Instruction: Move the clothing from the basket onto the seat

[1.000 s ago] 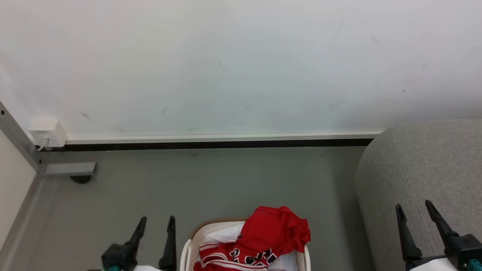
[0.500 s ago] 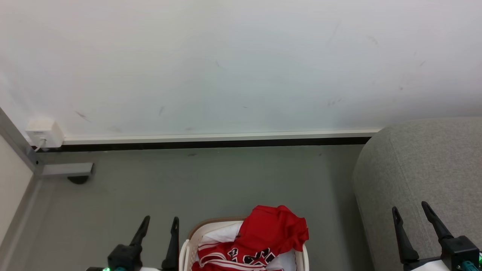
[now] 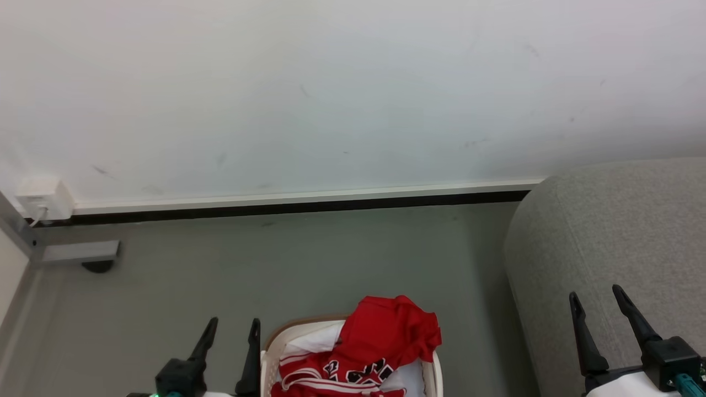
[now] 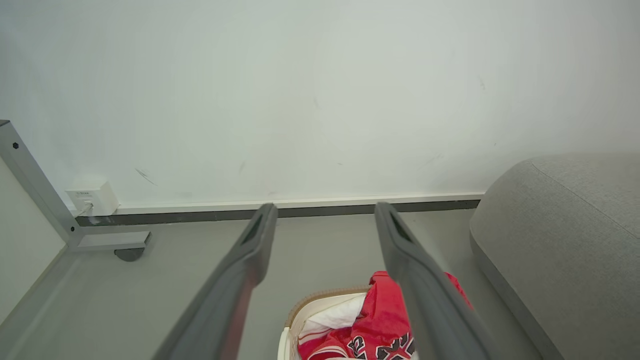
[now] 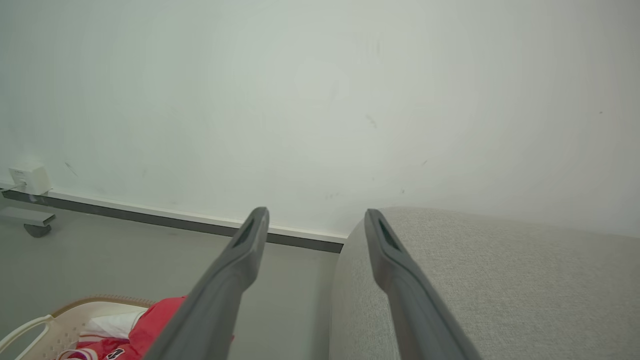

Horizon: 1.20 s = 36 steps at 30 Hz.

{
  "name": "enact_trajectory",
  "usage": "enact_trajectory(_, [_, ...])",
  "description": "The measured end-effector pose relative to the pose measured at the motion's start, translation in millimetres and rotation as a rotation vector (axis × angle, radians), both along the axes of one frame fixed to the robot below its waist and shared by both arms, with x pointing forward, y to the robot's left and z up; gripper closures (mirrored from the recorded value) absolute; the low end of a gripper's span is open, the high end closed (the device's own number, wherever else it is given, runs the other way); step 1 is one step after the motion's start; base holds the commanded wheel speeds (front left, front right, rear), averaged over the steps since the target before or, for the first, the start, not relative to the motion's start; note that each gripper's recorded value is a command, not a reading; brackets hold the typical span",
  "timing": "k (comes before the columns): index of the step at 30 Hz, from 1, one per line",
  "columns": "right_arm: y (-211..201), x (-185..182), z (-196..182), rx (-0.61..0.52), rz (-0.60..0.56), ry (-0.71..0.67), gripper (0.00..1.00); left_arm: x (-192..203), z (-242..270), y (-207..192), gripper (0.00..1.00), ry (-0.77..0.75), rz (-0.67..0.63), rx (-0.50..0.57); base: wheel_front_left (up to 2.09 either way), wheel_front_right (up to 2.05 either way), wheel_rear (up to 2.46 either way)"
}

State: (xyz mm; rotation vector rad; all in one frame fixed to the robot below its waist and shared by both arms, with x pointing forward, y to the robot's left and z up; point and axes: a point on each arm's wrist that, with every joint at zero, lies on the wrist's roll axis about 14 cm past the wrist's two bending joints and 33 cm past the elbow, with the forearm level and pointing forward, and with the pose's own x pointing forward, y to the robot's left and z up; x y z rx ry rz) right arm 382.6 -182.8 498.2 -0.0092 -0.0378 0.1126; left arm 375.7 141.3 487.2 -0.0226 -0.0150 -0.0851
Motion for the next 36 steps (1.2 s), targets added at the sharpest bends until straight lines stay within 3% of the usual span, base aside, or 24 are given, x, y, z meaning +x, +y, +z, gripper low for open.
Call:
enact_trajectory(9, [-10.2, 1.8, 13.8, 0.020, -0.031, -0.042, 0.00, 15.9, -12.7, -31.7, 0.00, 0.039, -0.104, -0.006, 0.00, 0.00, 0.00])
enact_trajectory(16, [-23.1, 5.1, 18.2, 0.022, -0.065, -0.055, 0.00, 25.1, -67.5, -76.6, 0.00, 0.212, -0.267, 0.019, 0.00, 0.00, 0.00])
enact_trajectory(26, [-43.7, 14.4, 7.2, 0.030, -0.134, -0.024, 0.00, 26.5, -153.2, -133.3, 0.00, 0.513, -0.521, 0.151, 0.00, 0.00, 0.00])
enact_trajectory(36, [-49.2, 40.4, -12.3, 0.025, -0.152, 0.021, 0.00, 18.3, -233.5, -150.8, 0.00, 0.819, -0.696, 0.326, 0.00, 0.00, 0.00])
